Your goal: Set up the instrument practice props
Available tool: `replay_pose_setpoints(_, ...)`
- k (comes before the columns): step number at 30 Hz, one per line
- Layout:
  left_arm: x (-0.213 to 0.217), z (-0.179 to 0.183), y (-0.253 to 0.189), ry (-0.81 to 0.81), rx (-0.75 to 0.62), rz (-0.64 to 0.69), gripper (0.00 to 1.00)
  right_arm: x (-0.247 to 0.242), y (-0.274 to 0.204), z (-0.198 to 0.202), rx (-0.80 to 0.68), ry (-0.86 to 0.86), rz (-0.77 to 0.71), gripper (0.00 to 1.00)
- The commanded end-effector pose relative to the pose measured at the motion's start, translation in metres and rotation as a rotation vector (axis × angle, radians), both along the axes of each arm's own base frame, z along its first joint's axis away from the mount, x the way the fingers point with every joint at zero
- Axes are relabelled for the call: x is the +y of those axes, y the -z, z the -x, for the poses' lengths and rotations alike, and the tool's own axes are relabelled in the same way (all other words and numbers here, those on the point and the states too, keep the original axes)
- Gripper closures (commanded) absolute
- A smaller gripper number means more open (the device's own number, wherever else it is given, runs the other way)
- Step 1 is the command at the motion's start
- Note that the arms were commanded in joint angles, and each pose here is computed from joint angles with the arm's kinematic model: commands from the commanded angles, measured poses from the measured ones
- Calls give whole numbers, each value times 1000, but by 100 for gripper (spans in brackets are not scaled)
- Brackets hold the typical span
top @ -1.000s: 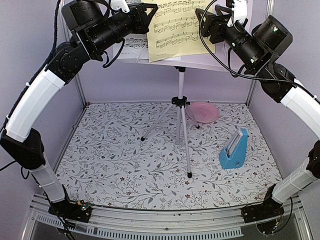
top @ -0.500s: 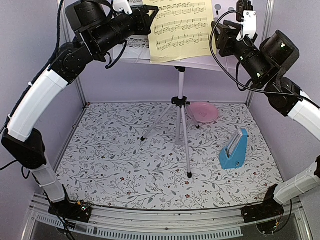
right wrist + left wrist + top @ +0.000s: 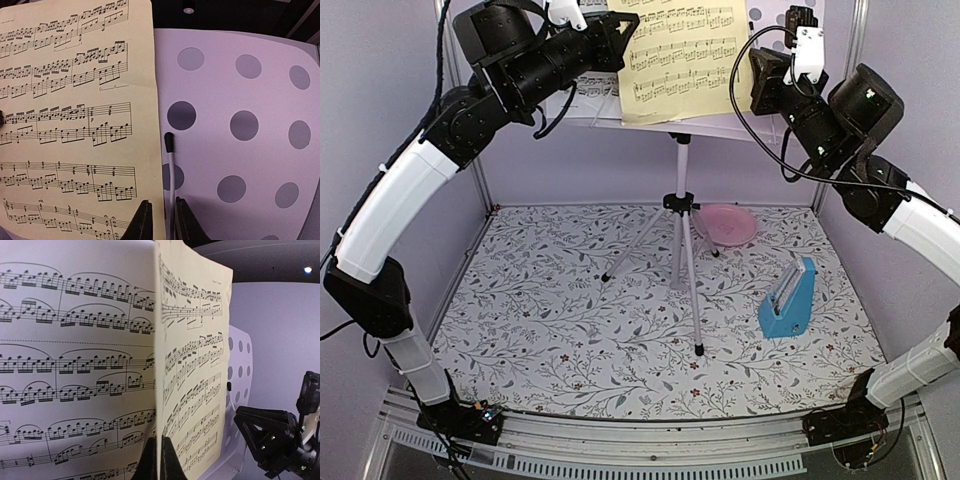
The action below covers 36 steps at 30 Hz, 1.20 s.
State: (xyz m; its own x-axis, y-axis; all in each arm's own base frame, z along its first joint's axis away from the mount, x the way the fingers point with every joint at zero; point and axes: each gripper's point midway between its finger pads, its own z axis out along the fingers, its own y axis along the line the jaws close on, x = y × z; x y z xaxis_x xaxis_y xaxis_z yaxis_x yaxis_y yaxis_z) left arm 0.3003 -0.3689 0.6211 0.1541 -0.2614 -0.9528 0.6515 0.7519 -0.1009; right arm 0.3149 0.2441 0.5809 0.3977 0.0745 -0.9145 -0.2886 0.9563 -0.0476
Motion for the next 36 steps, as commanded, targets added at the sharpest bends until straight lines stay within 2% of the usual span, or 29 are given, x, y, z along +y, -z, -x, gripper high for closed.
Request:
replay_pose_setpoints(1, 1, 8, -8, 23, -15, 30, 100, -3, 3, -7, 4, 40, -19, 87)
replay_pose_setpoints(6, 2, 9, -8, 21, -19, 37, 100, -5, 0, -5, -5, 37, -31, 100)
replay_pose_setpoints(28, -1, 2, -7, -5, -25, 39, 100, -7, -7, 16, -111, -38, -58, 100)
replay_pose_setpoints(36, -41, 10, 7, 144, -77, -50, 100, 5, -4, 20, -153, -73, -3, 100)
